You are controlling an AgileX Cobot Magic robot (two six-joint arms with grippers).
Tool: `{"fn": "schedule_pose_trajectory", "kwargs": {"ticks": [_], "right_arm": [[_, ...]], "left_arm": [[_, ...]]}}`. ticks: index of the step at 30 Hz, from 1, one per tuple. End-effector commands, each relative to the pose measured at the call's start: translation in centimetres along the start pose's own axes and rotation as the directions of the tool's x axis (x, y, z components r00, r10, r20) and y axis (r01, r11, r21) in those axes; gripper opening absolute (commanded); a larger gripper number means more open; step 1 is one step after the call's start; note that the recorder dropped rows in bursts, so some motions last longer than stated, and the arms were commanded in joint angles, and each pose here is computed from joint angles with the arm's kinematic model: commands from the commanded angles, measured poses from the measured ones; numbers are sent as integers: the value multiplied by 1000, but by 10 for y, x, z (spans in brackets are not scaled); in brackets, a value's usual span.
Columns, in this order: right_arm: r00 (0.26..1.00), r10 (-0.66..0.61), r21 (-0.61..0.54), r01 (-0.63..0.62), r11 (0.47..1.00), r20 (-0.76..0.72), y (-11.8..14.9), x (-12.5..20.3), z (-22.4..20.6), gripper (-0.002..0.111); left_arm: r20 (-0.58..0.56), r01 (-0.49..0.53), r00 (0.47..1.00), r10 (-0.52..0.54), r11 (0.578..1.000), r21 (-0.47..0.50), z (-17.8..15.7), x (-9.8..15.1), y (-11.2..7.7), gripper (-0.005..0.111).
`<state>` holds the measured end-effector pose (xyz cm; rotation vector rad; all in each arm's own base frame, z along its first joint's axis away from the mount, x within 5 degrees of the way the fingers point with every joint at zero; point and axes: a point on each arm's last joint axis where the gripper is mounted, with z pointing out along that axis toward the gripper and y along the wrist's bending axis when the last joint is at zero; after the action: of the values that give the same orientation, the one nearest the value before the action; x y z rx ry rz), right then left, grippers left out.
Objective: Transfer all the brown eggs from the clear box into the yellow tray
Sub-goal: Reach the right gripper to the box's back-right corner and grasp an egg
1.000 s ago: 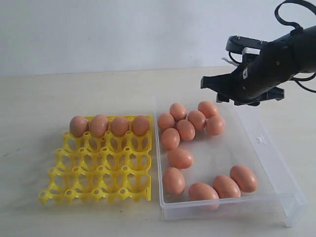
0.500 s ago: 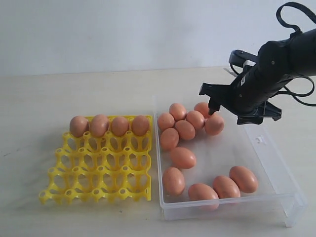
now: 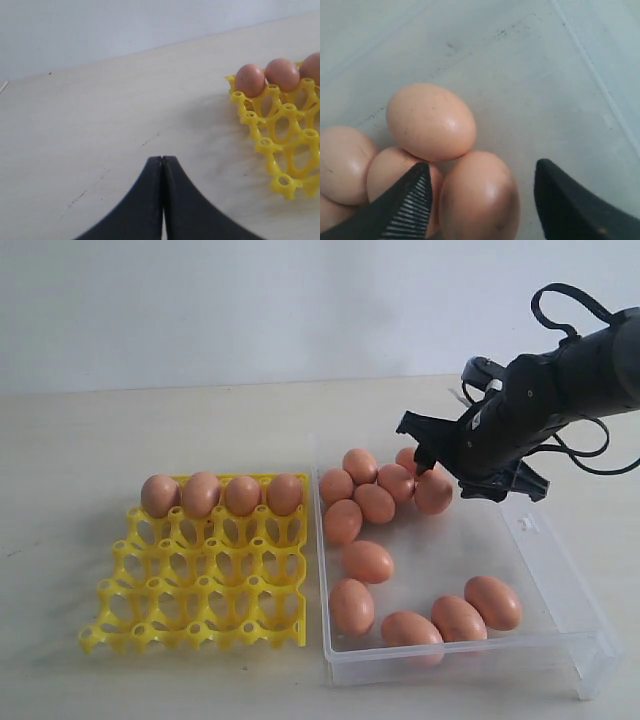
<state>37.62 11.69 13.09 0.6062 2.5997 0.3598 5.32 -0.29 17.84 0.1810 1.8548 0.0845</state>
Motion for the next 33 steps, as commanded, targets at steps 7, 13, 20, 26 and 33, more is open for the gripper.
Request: {"fn": "schedule_pose_trajectory", "kwargs": {"ticks": [7, 13, 20, 26, 33], "right_arm": [[999, 0, 23, 1, 1000, -34, -4, 6, 11, 32], [998, -25, 39, 27, 999, -54, -5, 7, 9, 57], [1000, -7, 1, 7, 1000, -21, 3, -1, -14, 67], [998, 33, 15, -33, 999, -56, 2, 2, -19, 67], [998, 19, 2, -19, 1000, -62, 9, 8, -18, 67]], "left_arm": [[17, -1, 1000, 1, 1000, -1, -1, -2, 0, 0], [17, -1, 1000, 1, 1000, -1, -1, -2, 0, 0], [17, -1, 1000, 1, 1000, -1, -1, -2, 0, 0], [17, -1, 1000, 1, 1000, -1, -1, -2, 0, 0], [17, -1, 1000, 1, 1000, -1, -1, -2, 0, 0]]}}
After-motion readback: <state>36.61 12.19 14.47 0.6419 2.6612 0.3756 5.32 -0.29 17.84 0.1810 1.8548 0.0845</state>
